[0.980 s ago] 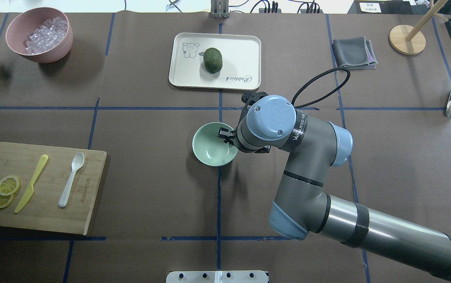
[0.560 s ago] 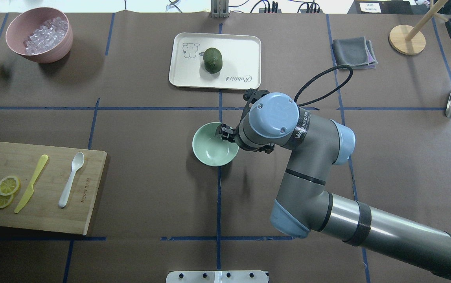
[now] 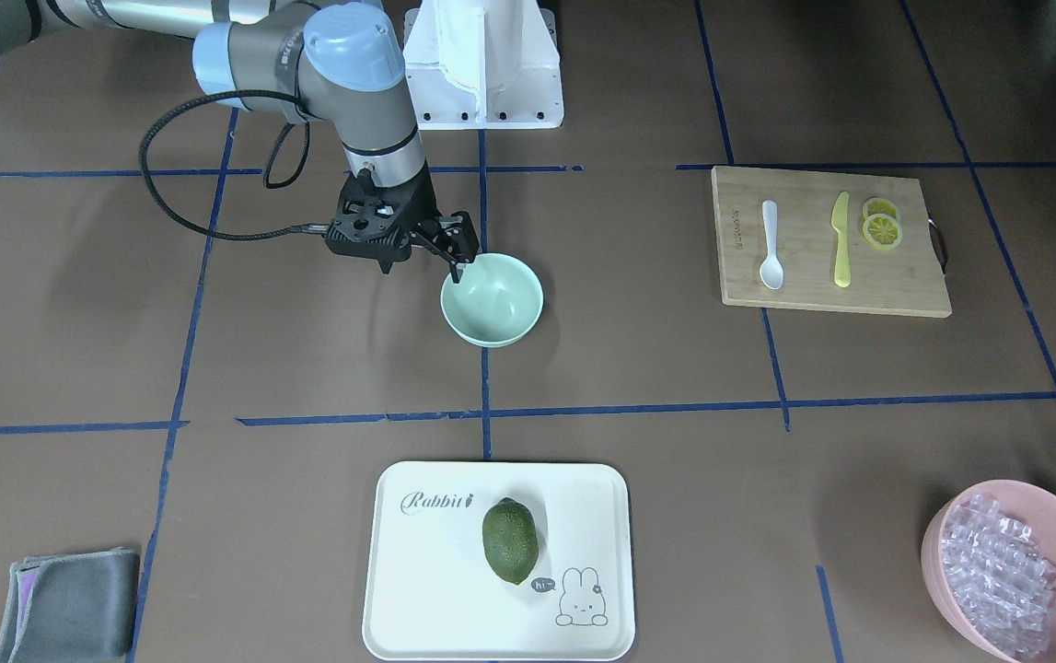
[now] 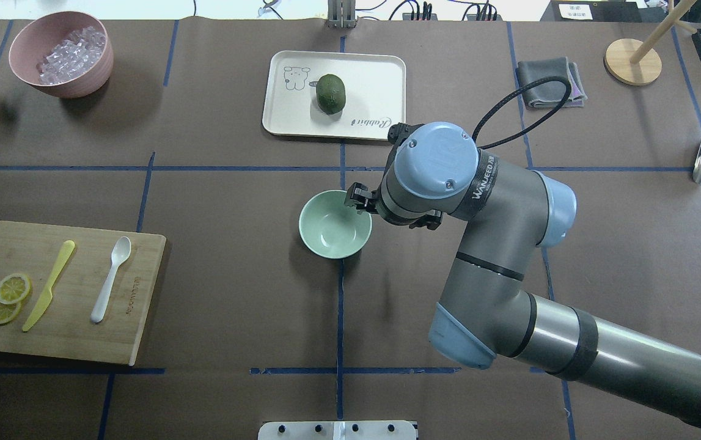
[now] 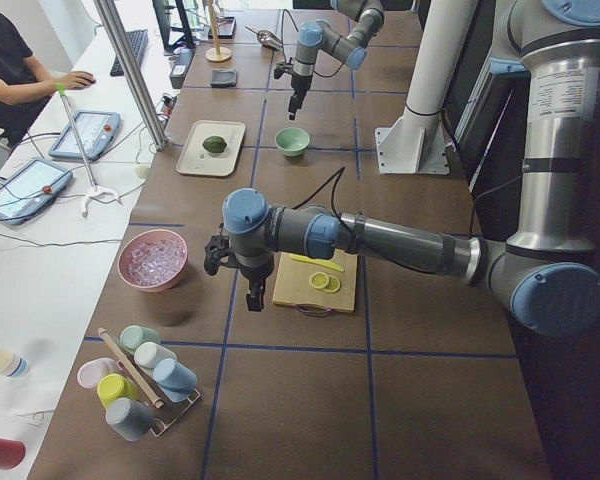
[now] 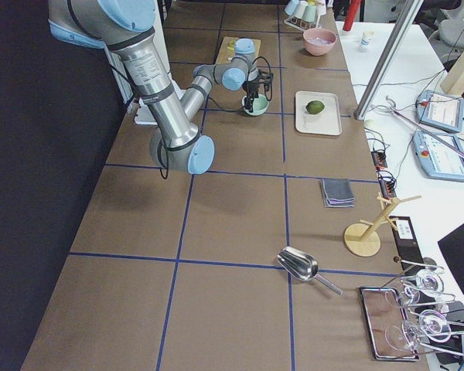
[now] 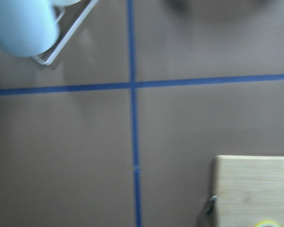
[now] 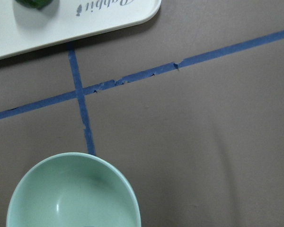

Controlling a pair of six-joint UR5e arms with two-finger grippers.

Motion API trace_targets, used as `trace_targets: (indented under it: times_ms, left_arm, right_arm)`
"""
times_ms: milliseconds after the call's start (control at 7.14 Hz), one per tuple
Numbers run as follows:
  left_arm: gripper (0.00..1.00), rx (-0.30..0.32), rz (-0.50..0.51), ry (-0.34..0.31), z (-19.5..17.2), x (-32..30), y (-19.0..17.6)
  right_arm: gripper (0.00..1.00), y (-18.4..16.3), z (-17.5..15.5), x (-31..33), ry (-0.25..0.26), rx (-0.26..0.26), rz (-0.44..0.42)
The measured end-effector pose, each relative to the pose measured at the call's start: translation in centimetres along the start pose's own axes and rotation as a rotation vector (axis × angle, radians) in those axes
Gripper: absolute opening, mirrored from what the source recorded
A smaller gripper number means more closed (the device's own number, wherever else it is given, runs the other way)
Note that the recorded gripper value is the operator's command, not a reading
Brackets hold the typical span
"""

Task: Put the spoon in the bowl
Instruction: 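Withdraw the right gripper from the bowl while the left gripper reaches toward the white spoon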

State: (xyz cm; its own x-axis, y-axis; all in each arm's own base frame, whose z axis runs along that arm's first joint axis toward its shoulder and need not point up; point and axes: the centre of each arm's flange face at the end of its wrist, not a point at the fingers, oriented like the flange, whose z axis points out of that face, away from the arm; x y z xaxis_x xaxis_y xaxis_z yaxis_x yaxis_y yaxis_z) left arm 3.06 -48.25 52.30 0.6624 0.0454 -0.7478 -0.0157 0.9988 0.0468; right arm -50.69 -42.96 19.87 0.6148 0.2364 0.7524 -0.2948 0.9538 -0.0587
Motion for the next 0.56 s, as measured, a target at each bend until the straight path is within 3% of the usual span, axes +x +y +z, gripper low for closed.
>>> trace_targets:
  times_ms: [280, 560]
  left_arm:
    - [1.00, -0.008, -0.048, 0.043, 1.1, 12.1, 2.2]
    - [1.00, 0.034, -0.094, 0.026, 5.8, 19.5, 4.5]
  right_arm:
    - [1.00, -3.4, -3.1, 2.2, 0.027, -0.009, -0.065]
    - [1.00, -8.9, -5.1, 6.6, 0.034, -0.026, -0.117]
